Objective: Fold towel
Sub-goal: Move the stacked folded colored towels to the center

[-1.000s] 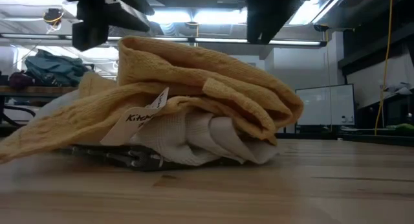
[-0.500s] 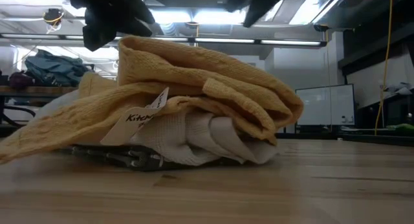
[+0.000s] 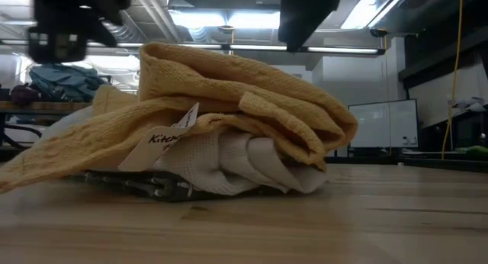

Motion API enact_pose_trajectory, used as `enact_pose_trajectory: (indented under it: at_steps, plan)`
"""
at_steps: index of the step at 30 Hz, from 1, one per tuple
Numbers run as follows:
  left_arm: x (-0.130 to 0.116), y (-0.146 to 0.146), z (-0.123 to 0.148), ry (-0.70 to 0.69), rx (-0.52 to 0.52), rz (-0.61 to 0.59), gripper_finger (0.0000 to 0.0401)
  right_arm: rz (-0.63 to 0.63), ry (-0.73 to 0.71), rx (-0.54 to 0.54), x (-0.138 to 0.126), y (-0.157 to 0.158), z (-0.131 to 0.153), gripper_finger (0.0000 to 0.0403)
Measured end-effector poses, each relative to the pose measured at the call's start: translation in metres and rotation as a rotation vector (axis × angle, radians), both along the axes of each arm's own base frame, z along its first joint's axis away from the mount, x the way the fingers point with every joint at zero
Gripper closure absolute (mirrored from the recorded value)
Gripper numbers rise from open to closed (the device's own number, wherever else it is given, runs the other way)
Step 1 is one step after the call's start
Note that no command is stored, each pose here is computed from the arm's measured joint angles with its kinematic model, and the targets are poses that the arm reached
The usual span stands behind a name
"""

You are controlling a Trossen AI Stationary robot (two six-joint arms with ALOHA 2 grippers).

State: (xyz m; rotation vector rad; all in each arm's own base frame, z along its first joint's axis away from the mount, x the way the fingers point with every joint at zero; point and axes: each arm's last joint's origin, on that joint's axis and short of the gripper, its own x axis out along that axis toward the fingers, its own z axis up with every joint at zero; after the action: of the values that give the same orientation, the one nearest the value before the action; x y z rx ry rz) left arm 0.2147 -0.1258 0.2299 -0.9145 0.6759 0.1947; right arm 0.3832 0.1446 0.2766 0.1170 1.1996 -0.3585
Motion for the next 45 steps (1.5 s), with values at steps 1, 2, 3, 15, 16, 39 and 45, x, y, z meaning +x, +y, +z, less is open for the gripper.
enact_pose_trajectory:
  at_steps: [1,2,3,15,16,39,45]
  plan:
    - [-0.003,-0.003,-0.001,0.014,-0.010,0.010,0.0317,0.009,0.012,-0.008,0.001,-0.005,0.000,0.0182]
    - [-0.006,-0.006,-0.002,0.021,-0.017,0.022,0.0321,0.019,0.026,-0.015,0.002,-0.010,0.000,0.0182]
    - [-0.009,-0.009,-0.003,0.027,-0.017,0.045,0.0327,0.030,0.040,-0.017,0.004,-0.016,-0.001,0.0182]
    - [-0.026,-0.036,-0.027,0.072,-0.085,0.298,0.0385,0.045,-0.016,0.071,0.032,-0.086,-0.004,0.0182]
    - [-0.025,-0.038,-0.032,0.085,-0.084,0.309,0.0388,0.034,-0.018,0.072,0.033,-0.090,-0.008,0.0182]
    - [0.018,-0.031,-0.104,0.190,-0.021,0.504,0.0398,-0.167,-0.067,0.373,0.022,-0.076,-0.114,0.0182]
    - [0.029,-0.021,-0.102,0.173,0.050,0.442,0.0398,-0.217,-0.083,0.459,0.014,-0.033,-0.116,0.0182]
